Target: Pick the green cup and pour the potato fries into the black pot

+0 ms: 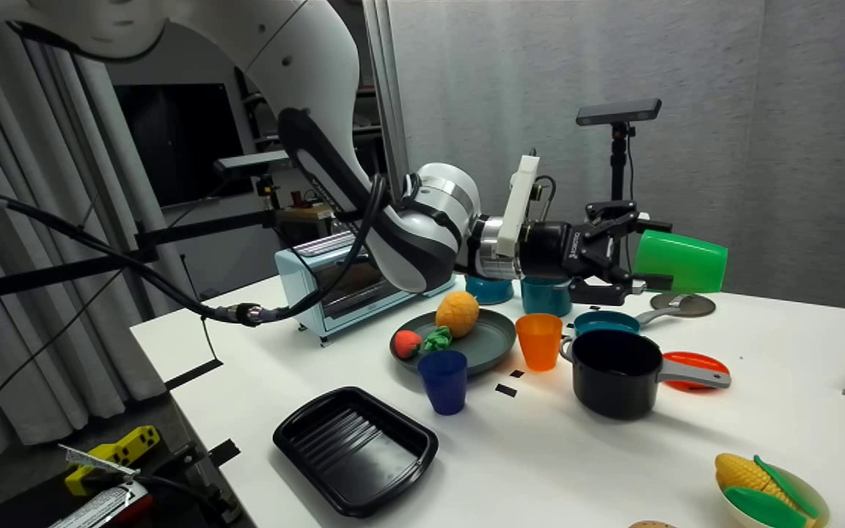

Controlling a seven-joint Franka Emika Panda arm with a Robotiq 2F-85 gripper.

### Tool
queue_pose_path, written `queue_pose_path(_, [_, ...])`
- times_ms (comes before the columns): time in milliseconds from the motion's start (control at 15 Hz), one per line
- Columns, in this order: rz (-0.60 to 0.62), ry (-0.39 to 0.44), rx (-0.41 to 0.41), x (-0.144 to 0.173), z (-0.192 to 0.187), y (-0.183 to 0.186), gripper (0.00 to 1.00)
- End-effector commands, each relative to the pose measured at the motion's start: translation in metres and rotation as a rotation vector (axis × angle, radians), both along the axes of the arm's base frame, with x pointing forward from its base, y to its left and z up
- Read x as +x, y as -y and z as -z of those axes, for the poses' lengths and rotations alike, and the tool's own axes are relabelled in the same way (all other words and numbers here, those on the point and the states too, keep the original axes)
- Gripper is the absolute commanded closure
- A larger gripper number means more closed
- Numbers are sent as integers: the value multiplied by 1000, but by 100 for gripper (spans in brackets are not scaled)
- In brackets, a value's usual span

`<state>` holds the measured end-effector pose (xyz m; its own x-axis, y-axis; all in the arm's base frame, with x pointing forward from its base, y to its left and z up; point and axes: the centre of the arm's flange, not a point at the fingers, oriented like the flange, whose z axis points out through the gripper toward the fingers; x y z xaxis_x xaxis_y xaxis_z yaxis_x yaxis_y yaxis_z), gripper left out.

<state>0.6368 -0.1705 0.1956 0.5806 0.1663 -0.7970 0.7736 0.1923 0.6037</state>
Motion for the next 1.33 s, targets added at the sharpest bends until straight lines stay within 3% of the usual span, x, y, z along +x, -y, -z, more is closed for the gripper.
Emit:
queue_pose_path(0, [-13, -11, -55, 4, -10, 1, 48])
queue_pose_path(1267, [-39, -12, -203, 12, -36, 10, 48])
